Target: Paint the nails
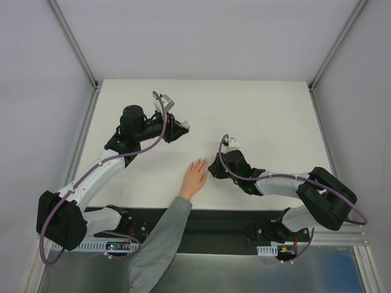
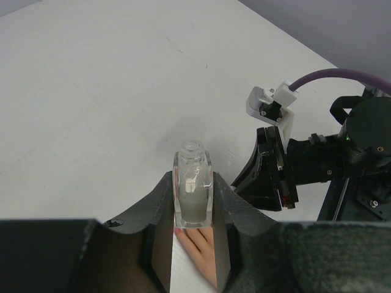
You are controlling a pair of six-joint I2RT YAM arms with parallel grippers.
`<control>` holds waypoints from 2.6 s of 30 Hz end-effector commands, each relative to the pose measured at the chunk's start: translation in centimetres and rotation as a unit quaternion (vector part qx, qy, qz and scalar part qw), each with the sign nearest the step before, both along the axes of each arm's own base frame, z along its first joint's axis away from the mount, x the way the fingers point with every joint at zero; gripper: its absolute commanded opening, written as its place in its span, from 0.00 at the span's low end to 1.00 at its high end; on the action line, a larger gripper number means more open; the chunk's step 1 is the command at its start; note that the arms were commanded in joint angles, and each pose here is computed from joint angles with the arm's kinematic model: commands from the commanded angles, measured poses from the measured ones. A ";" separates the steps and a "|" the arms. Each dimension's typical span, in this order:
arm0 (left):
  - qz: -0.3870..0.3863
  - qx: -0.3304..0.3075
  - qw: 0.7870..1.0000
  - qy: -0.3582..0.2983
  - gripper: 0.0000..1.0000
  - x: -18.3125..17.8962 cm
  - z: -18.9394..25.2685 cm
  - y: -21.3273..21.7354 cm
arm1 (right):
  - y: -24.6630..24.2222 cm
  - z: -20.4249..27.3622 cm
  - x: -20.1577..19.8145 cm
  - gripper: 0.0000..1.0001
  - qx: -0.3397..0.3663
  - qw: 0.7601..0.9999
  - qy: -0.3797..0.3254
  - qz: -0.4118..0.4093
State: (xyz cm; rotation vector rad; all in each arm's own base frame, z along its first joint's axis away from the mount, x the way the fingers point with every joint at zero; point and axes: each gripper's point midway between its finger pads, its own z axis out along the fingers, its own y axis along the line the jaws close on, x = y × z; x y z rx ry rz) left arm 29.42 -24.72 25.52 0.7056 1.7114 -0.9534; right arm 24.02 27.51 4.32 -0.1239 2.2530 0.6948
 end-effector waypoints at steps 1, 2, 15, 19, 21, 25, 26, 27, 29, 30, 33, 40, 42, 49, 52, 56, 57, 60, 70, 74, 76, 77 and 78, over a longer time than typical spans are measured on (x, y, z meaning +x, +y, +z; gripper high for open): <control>-0.023 -0.013 0.999 -0.037 0.00 -0.4 2.3 -0.6 | 0.4 1.3 0.8 0.01 0.011 1.000 -0.013 -0.015; -0.023 -0.013 0.999 -0.037 0.00 -0.4 2.3 -0.6 | 0.3 1.2 0.9 0.01 0.008 1.000 -0.013 -0.014; -0.024 -0.014 0.999 -0.037 0.00 -0.4 2.3 -0.6 | 1.6 1.5 1.9 0.01 0.027 0.999 -0.024 0.009; -0.025 -0.014 0.999 -0.037 0.00 -0.5 2.3 -0.7 | 1.7 1.5 2.1 0.01 0.026 0.999 -0.025 0.010; -0.025 -0.015 0.999 -0.036 0.00 -0.5 2.3 -0.7 | 1.9 1.7 2.3 0.01 0.029 0.999 -0.029 0.013; -0.025 -0.014 0.999 -0.037 0.00 -0.5 2.3 -0.7 | 2.0 1.9 2.2 0.01 0.035 0.999 -0.034 0.019; -0.025 -0.015 0.999 -0.038 0.00 -0.5 2.4 -0.7 | 2.0 1.9 2.1 0.01 0.036 0.999 -0.033 0.022; -0.026 -0.015 0.999 -0.037 0.00 -0.5 2.3 -0.7 | 2.2 2.2 2.2 0.01 0.041 0.998 -0.038 0.023; -0.025 -0.015 0.999 -0.038 0.00 -0.5 2.4 -0.7 | 2.1 2.4 2.3 0.01 0.044 0.998 -0.042 0.024; -0.025 -0.014 0.999 -0.039 0.00 -0.5 2.4 -0.7 | 2.0 2.3 2.4 0.01 0.043 0.998 -0.041 0.022; -0.026 -0.013 0.999 -0.037 0.00 -0.5 2.2 -0.7 | 2.1 2.5 2.3 0.01 0.047 0.998 -0.039 0.024; -0.039 -0.008 0.997 -0.061 0.00 -1.0 2.6 -0.6 | -1.3 7.1 1.4 0.01 -0.004 0.998 -0.069 0.000; -0.057 -0.015 0.996 -0.073 0.00 -1.8 3.2 -0.8 | -3.1 7.6 0.1 0.01 -0.043 0.998 -0.052 0.000; -0.189 -0.057 0.970 -0.146 0.00 -8.2 6.3 -1.4 | -6.5 16.5 -3.4 0.01 -0.079 0.992 -0.079 0.057; -0.242 -0.068 0.955 -0.156 0.00 -11.4 6.9 -1.5 | -6.2 21.8 -5.1 0.01 -0.061 0.987 -0.097 0.111; -0.282 -0.067 0.941 -0.173 0.00 -14.3 6.6 -1.5 | -4.3 27.4 -7.8 0.01 -0.025 0.973 -0.112 0.199; -0.285 -0.067 0.940 -0.173 0.00 -14.6 6.5 -1.4 | -3.8 29.7 -7.7 0.01 -0.009 0.970 -0.131 0.204; -0.287 -0.065 0.937 -0.189 0.00 -15.0 6.7 -1.2 | -2.2 31.7 -7.8 0.00 0.005 0.965 -0.133 0.225; -0.259 -0.050 0.947 -0.184 0.00 -13.9 6.1 -1.2 | 3.2 36.5 -9.0 0.01 0.036 0.945 -0.158 0.285; -0.252 -0.049 0.949 -0.185 0.00 -13.6 6.3 -1.2 | 4.7 35.9 -9.0 0.01 0.036 0.943 -0.149 0.294; -0.253 -0.049 0.948 -0.185 0.00 -13.7 6.2 -1.2 | 5.1 35.7 -8.8 0.01 0.031 0.944 -0.149 0.292; -0.253 -0.049 0.948 -0.185 0.00 -13.7 6.2 -1.2 | 5.4 35.4 -8.7 0.01 0.028 0.944 -0.149 0.293; -0.256 -0.049 0.948 -0.183 0.00 -13.9 6.1 -1.2 | 5.4 35.5 -8.7 0.01 0.027 0.944 -0.150 0.292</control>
